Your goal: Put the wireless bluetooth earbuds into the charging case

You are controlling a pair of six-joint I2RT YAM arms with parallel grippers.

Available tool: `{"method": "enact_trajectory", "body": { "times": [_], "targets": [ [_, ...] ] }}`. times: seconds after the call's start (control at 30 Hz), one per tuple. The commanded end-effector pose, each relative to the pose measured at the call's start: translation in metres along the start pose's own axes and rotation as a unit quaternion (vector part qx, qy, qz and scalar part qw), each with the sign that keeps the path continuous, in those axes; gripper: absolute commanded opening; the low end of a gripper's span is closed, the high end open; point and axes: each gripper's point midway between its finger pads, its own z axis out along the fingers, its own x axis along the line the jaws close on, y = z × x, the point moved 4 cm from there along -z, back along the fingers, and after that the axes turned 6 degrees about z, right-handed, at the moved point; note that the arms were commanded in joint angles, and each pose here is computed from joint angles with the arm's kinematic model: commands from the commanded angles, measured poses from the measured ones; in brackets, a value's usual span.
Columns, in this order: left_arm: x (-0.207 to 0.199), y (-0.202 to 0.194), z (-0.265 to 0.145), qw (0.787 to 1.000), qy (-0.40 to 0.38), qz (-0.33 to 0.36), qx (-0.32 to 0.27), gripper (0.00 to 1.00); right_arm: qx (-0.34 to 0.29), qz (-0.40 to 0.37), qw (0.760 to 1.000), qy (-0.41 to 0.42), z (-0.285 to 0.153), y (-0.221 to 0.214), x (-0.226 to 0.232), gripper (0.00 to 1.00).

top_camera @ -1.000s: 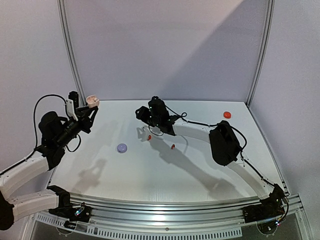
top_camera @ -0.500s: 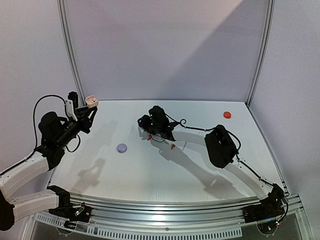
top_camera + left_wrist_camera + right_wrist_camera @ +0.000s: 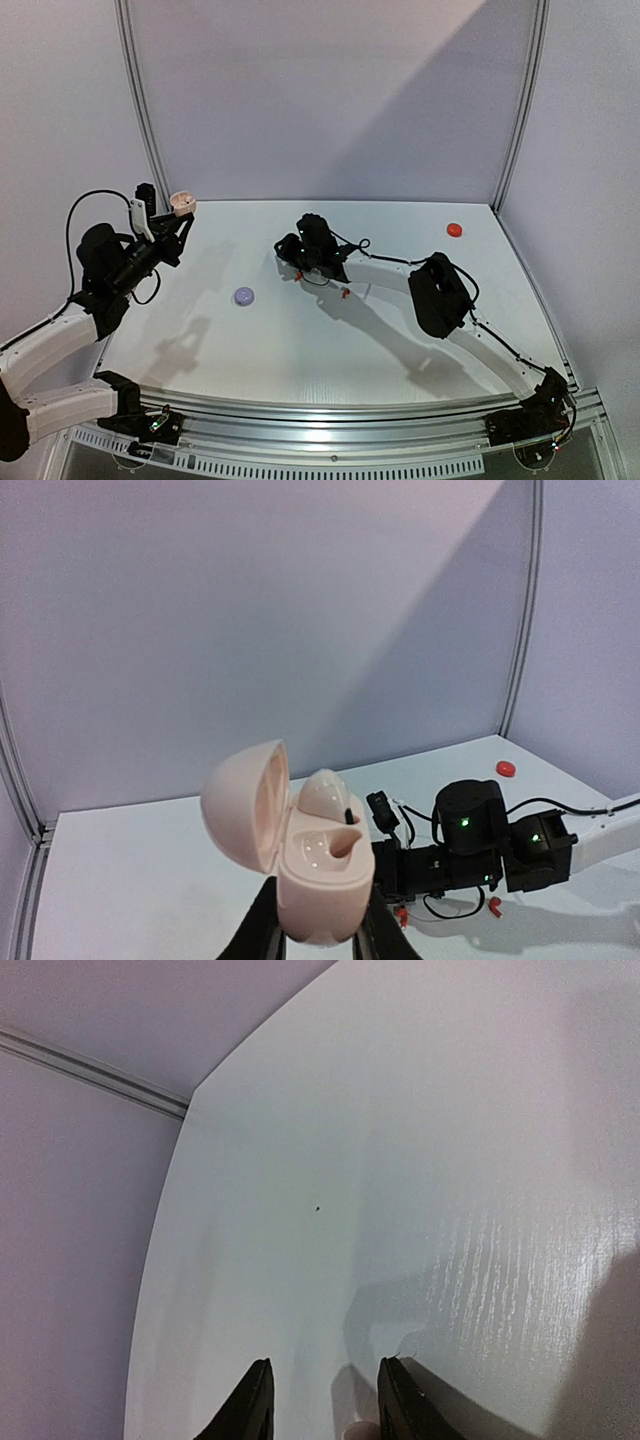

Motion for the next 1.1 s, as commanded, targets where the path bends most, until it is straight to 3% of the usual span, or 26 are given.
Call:
{"method": "enact_trajectory", "body": {
  "times": [0.0,0.6,1.07],
  "targets": [
    [0.003,-0.011,-0.001,1.0,0.004,-0.009,0.015,0.0,0.049,-0.017,0.999,-0.011,0.005,-0.016,-0.019,0.35],
    [0.006,-0.011,-0.004,1.0,0.011,-0.003,0.012,0.0,0.159,-0.109,0.98,-0.043,-0.021,-0.065,-0.006,0.25],
    [0.006,-0.01,-0.007,1.0,0.012,-0.003,0.014,0.0,0.183,-0.241,0.95,-0.081,-0.045,-0.091,0.001,0.19]
  ]
}}
